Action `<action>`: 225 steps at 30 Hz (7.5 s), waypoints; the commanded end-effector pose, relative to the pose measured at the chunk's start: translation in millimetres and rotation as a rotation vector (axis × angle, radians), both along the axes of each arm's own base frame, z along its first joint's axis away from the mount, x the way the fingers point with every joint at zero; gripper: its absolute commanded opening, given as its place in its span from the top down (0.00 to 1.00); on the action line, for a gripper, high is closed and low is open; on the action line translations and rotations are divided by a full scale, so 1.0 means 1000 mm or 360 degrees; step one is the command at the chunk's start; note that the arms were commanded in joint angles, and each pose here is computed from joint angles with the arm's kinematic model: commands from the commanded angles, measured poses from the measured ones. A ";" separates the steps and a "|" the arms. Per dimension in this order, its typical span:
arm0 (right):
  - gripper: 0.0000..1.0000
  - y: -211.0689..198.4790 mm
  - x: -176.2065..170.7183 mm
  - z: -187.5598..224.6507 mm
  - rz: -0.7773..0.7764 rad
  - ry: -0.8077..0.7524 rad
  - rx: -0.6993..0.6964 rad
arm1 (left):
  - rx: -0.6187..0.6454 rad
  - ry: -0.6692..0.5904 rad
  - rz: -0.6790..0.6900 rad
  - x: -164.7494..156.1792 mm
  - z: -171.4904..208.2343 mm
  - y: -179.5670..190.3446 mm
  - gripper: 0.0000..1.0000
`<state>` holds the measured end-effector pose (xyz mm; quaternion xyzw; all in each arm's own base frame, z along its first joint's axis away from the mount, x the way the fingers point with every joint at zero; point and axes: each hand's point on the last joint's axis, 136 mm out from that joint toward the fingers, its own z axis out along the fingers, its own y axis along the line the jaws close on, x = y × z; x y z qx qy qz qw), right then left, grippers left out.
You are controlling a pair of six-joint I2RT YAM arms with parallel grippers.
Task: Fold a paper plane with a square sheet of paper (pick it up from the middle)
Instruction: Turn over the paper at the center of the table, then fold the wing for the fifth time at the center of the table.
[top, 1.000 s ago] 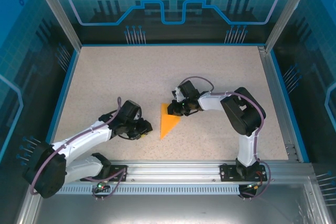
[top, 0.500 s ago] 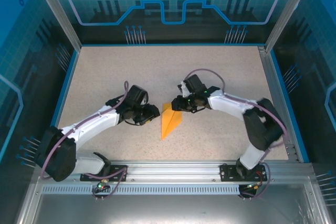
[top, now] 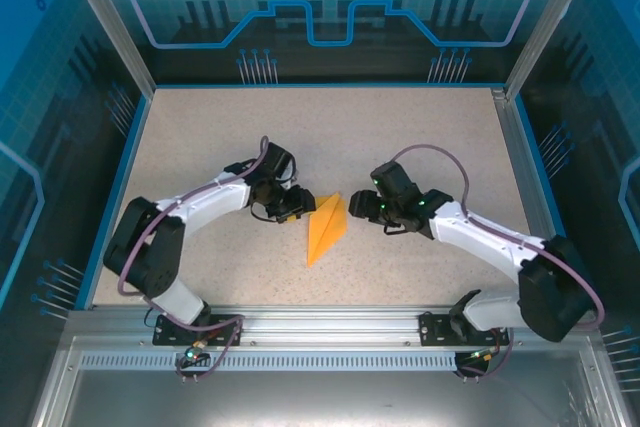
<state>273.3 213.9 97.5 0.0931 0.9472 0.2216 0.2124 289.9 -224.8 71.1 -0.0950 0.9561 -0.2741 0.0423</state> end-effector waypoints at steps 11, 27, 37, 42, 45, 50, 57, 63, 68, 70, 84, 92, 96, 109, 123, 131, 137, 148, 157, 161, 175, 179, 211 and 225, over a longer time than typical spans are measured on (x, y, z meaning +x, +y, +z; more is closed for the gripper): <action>0.43 0.044 -0.011 -0.055 0.0043 0.0364 0.0268 | -0.0018 0.0073 -0.0082 0.015 -0.018 -0.013 0.52; 0.53 0.055 -0.003 -0.068 0.0066 0.0397 0.0246 | 0.0019 0.0169 -0.0132 0.007 -0.037 -0.012 0.58; 0.54 0.055 -0.003 -0.079 0.0061 0.0435 0.0254 | 0.0042 0.0210 -0.0147 0.004 -0.047 -0.010 0.65; 0.55 0.061 -0.001 -0.074 0.0084 0.0407 0.0319 | 0.0055 0.0237 -0.0153 0.001 -0.054 -0.009 0.67; 0.54 0.064 0.003 -0.070 0.0094 0.0386 0.0349 | 0.0059 0.0253 -0.0150 0.000 -0.058 -0.009 0.69; 0.54 0.072 0.007 -0.067 0.0116 0.0375 0.0380 | 0.0070 0.0272 -0.0155 -0.003 -0.063 -0.009 0.71; 0.46 0.082 0.016 -0.053 0.0170 0.0285 0.0466 | 0.0085 0.0269 -0.0148 -0.004 -0.064 -0.006 0.71; 0.43 0.090 0.024 -0.052 0.0152 0.0230 0.0536 | 0.0099 0.0266 -0.0141 -0.004 -0.063 -0.005 0.72; 0.43 0.083 0.029 -0.055 0.0136 0.0193 0.0476 | 0.0103 0.0252 -0.0129 -0.004 -0.061 -0.004 0.72; 0.44 0.083 0.028 -0.057 0.0142 0.0200 0.0472 | 0.0107 0.0250 -0.0125 -0.004 -0.061 -0.003 0.72; 0.71 0.103 0.033 -0.067 0.0250 0.0204 0.0539 | 0.0101 0.0226 -0.0107 -0.001 -0.055 -0.004 0.72; 0.94 0.113 0.038 -0.054 0.0361 0.0191 0.0523 | 0.0096 0.0085 0.0001 0.002 -0.032 0.005 0.70; 0.95 0.102 0.039 -0.034 0.0410 0.0131 0.0348 | 0.0171 -0.0062 0.0114 0.002 -0.010 0.024 0.63; 0.93 -0.017 0.028 0.043 0.0363 0.0049 -0.0856 | 0.0309 -0.0475 0.0531 0.003 0.047 0.090 0.53; 0.90 -0.014 0.035 0.048 0.0368 0.0078 -0.1672 | 0.0297 -0.0594 0.0733 -0.007 0.050 0.119 0.35; 0.90 0.021 0.043 0.000 0.0395 0.0214 -0.1795 | 0.0277 -0.0649 0.0840 -0.013 0.051 0.131 0.27; 0.89 0.054 0.039 -0.046 0.0491 0.0349 -0.1757 | 0.0247 -0.0644 0.0830 -0.022 0.045 0.132 0.19; 0.54 0.146 0.023 -0.048 0.0779 0.0300 -0.0879 | 0.0154 -0.0632 0.0809 -0.032 0.044 0.126 0.08; 0.19 0.119 0.028 0.045 0.0662 -0.0101 -0.0099 | -0.0027 -0.0547 0.0657 -0.024 0.039 0.094 0.04; 0.44 0.089 0.031 0.033 0.0596 -0.0045 0.0233 | -0.0177 -0.0477 0.0530 -0.014 0.040 0.066 0.04; 0.80 0.084 0.019 -0.032 0.0644 0.0331 0.0499 | -0.0184 -0.0277 0.0568 -0.002 0.030 0.053 0.04; 0.80 0.079 0.021 -0.046 0.0620 0.0374 0.0449 | -0.0186 -0.0244 0.0557 -0.003 0.024 0.051 0.05; 0.81 0.050 0.005 -0.118 0.0184 0.0521 0.0440 | -0.0185 -0.0264 0.0379 -0.002 0.027 0.041 0.05; 0.79 0.055 0.014 -0.102 0.0029 0.0486 0.0523 | -0.0283 -0.0172 0.0391 -0.001 0.014 0.030 0.07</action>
